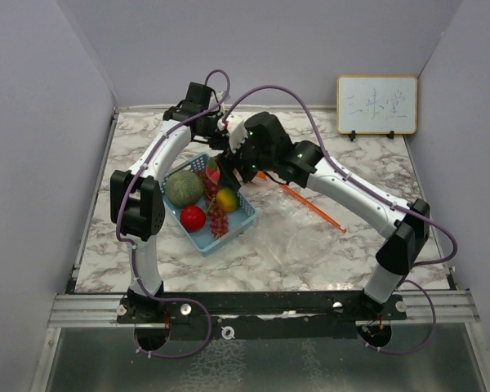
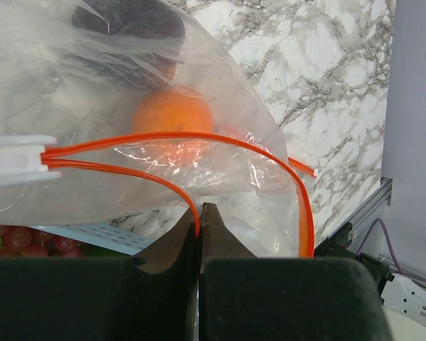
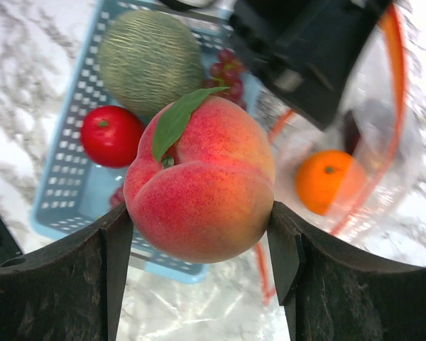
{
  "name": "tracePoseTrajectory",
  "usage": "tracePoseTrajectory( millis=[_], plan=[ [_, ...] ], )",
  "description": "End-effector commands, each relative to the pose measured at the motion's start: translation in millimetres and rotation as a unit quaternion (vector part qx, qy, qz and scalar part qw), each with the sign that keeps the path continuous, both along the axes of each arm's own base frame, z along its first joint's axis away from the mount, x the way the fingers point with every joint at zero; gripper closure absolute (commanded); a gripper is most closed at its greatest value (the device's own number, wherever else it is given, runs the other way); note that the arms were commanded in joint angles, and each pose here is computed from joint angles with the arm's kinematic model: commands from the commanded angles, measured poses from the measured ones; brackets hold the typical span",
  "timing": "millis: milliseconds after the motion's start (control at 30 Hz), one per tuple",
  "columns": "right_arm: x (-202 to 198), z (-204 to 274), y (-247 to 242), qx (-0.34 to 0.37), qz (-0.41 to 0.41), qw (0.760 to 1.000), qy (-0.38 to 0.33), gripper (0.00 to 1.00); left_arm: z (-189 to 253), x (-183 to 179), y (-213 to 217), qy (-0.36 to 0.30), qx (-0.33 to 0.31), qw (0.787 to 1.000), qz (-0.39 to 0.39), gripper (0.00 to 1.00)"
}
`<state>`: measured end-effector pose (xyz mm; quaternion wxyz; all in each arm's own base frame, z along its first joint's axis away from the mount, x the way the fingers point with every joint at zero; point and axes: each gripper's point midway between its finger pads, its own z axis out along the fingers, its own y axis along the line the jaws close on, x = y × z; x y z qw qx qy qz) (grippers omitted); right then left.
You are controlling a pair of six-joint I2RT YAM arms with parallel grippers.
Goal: Place the food in the zip-top bag and seal the zipper
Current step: Pick up the fake fruit from the bin, then place the fake fruit in the zipper food storage bag.
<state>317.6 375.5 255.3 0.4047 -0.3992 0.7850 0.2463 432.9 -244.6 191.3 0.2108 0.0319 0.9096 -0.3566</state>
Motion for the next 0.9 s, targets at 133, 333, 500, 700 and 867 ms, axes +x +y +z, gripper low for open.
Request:
tracePoseTrajectory(
  millis=[133, 333, 500, 700, 867],
  plan=[
    [49, -19, -33, 0.035, -0.028, 0.999, 0.017, 0.54, 18, -9, 2, -0.026, 0.0, 1.0, -0.012, 1.0],
    [71, -43, -38, 0.023, -0.071, 0.997, 0.022, 0.57, 19, -13, 1, -0.026, -0.004, 0.999, -0.021, 1.0],
    [95, -56, -60, -0.031, -0.141, 0.989, -0.003, 0.57, 20, -21, 2, -0.024, -0.006, 0.999, -0.028, 1.0],
    [112, -57, -85, -0.074, -0.209, 0.975, -0.03, 0.41, 30, -21, 0, -0.03, -0.013, 0.999, -0.029, 1.0],
    [116, -42, -83, -0.073, -0.202, 0.975, -0.048, 0.2, 37, -16, -6, -0.031, -0.032, 0.998, -0.032, 1.0]
  ],
)
